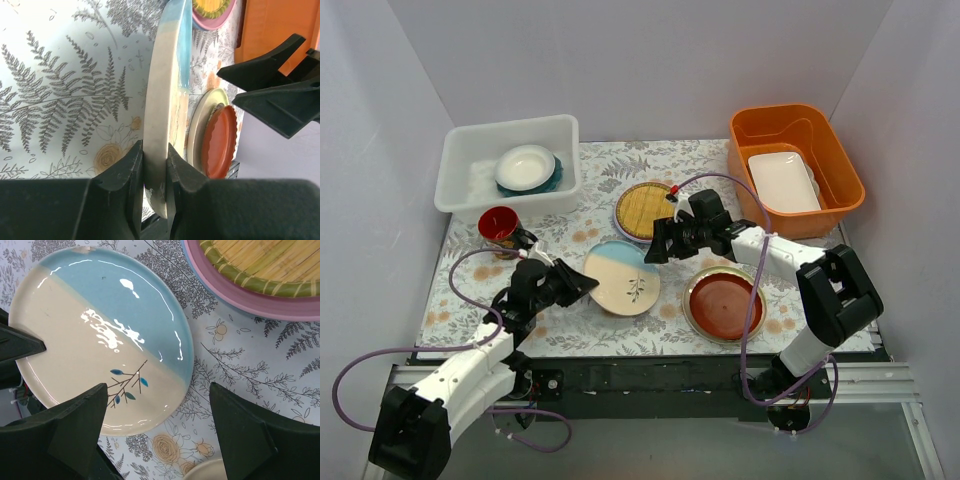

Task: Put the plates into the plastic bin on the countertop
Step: Pick up the plate at the center of the board.

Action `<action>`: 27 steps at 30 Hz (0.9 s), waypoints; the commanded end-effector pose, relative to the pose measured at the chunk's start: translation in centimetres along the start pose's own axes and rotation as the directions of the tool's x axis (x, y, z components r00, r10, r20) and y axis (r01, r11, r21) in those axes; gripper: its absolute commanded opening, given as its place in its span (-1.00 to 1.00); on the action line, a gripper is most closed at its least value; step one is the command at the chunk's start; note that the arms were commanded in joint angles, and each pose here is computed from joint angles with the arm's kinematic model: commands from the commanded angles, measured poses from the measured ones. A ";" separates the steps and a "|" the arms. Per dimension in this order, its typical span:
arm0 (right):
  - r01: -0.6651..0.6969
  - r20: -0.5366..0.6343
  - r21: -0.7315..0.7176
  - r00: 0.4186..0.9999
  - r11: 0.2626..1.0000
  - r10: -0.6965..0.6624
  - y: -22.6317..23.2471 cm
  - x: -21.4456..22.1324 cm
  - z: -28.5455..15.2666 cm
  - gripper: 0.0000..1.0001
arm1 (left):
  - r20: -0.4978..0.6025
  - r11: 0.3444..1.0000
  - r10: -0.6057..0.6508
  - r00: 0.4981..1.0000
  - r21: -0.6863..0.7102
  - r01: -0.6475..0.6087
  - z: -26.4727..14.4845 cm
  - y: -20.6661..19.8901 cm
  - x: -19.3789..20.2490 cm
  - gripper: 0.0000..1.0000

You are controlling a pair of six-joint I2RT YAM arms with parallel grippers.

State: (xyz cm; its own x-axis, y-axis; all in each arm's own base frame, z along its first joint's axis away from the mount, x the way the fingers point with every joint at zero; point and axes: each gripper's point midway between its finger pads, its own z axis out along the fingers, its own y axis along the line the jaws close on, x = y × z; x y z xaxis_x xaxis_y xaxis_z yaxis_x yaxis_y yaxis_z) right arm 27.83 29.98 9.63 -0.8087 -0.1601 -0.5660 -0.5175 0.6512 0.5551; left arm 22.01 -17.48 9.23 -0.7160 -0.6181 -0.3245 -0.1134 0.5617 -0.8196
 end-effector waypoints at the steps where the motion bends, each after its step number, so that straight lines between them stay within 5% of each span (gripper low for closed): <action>1: 0.028 0.046 0.003 0.999 1.000 -0.028 0.4 -1.0 -1.0 0.77 | 0.102 0.978 0.045 0.994 0.197 -0.065 -1.6 -7.5 -3.4 -1.00; 27: 0.025 0.091 0.012 0.996 1.000 -0.026 0.2 -1.7 -2.6 0.77 | 0.277 0.964 0.162 0.947 0.159 -0.212 -3.6 -14.7 -9.9 -1.00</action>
State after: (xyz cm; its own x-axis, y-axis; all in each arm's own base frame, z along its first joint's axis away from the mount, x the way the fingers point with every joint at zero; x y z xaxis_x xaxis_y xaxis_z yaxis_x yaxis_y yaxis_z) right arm 28.27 28.70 11.19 -0.7892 -0.1229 -0.6018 -0.5156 0.6650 0.5403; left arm 26.33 -17.20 19.21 -0.6132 -0.6175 -0.4927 0.0073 0.6192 -0.7852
